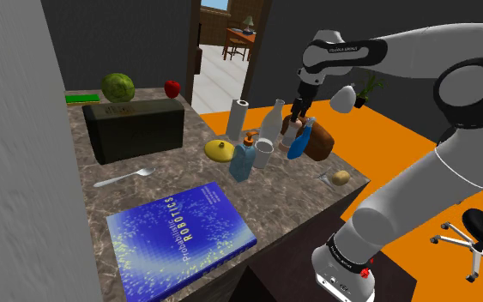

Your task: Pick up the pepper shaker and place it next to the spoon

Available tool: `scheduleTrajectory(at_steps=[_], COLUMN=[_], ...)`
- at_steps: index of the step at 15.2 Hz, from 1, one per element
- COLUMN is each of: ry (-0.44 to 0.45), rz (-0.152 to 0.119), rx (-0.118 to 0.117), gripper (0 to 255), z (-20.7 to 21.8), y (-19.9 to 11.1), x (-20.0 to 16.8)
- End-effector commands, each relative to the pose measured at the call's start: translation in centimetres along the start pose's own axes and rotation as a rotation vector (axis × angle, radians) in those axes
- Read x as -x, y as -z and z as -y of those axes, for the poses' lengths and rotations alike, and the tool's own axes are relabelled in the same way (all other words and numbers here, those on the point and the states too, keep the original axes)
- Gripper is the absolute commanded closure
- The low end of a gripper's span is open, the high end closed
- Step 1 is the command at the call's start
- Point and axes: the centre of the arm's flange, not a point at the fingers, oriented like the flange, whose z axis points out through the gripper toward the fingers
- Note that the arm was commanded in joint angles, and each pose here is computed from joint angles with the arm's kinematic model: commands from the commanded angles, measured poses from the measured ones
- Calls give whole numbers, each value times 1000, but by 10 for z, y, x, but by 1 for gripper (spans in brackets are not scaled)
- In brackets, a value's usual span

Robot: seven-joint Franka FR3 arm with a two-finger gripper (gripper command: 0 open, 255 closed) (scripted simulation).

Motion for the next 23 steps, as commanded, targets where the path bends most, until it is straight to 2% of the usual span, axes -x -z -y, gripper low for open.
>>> scheduleTrajectory(at_steps=[1, 11, 18, 23], ry=[0, -1, -1, -1], rz=[1, 8, 8, 8], rx=[6, 31, 31, 31], gripper=[0, 0, 0, 0], z=[-23, -130, -131, -131], y=[-9, -40, -77, -80], x=[-12, -64, -63, -63])
